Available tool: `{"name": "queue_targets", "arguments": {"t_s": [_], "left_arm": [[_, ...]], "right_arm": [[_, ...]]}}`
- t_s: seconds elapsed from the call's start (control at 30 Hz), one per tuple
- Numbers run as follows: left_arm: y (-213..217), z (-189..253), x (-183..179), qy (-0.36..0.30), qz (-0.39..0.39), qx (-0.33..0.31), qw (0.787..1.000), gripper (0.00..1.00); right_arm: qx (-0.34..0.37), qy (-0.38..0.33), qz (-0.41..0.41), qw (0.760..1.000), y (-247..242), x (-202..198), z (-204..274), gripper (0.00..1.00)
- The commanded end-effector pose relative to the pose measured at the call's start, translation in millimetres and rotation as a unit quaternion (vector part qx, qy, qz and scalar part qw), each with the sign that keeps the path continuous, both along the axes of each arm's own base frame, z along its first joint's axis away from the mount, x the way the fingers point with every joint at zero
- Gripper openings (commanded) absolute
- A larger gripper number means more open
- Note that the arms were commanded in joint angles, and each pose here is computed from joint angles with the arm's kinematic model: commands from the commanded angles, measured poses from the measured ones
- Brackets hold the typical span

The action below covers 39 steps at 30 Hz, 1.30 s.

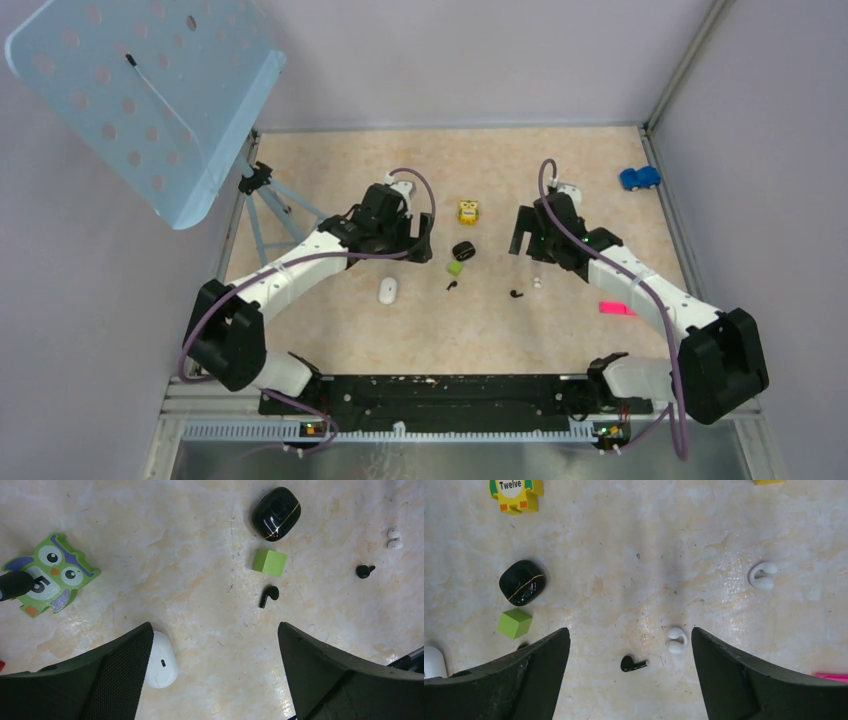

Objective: Insert the wireless bluetooth earbuds into the charging case
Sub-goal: Move the charging case to the center of the board.

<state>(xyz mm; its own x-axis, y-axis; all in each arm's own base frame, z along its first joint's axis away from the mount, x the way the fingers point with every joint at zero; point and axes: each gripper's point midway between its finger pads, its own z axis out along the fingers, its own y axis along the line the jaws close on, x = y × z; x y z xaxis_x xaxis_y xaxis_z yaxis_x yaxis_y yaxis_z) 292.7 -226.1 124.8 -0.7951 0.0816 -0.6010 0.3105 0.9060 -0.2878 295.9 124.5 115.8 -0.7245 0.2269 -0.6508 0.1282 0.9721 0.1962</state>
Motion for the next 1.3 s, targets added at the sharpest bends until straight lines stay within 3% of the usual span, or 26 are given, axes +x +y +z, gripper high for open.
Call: {"name": "queue_targets", "arguments": {"t_s": [0.0,0.4,0.63,0.8,0.9,1.27], "left_arm": [[-13.7,20.0,10.0,-0.031,-0.023,-0.023,0.999,0.99],[-8.3,34.1,11.6,-0.063,-0.014,-0.029,0.998,0.99],[15.3,41.0,12.3,-0.125,0.046,-0.039,0.99,0.99],[25.9,36.5,9.4,-0.099,0.079,-0.02,0.992,0.99],[36.8,42.0,12.8,-0.117,0.11,-0.014,0.987,0.99],[48.3,40.4,9.7,-0.126,0.125,-0.002,0.984,0.99]], "right_arm": [[0.016,-0.028,-0.002,0.999,3.7,10.3,11.5,0.9],[0.026,-0.02,0.021,0.999,15.0,12.4,5.1,0.89],[-0.053,-0.04,0.093,0.993,48.0,19.4,18.7,0.89],[-0.042,-0.034,0.132,0.99,90.1,28.9,10.1,0.89],[-0.037,-0.026,0.137,0.99,106.0,40.6,-0.5,0.89],[-0.001,-0.005,0.175,0.985,153.7,54.9,-40.8,0.89]]}}
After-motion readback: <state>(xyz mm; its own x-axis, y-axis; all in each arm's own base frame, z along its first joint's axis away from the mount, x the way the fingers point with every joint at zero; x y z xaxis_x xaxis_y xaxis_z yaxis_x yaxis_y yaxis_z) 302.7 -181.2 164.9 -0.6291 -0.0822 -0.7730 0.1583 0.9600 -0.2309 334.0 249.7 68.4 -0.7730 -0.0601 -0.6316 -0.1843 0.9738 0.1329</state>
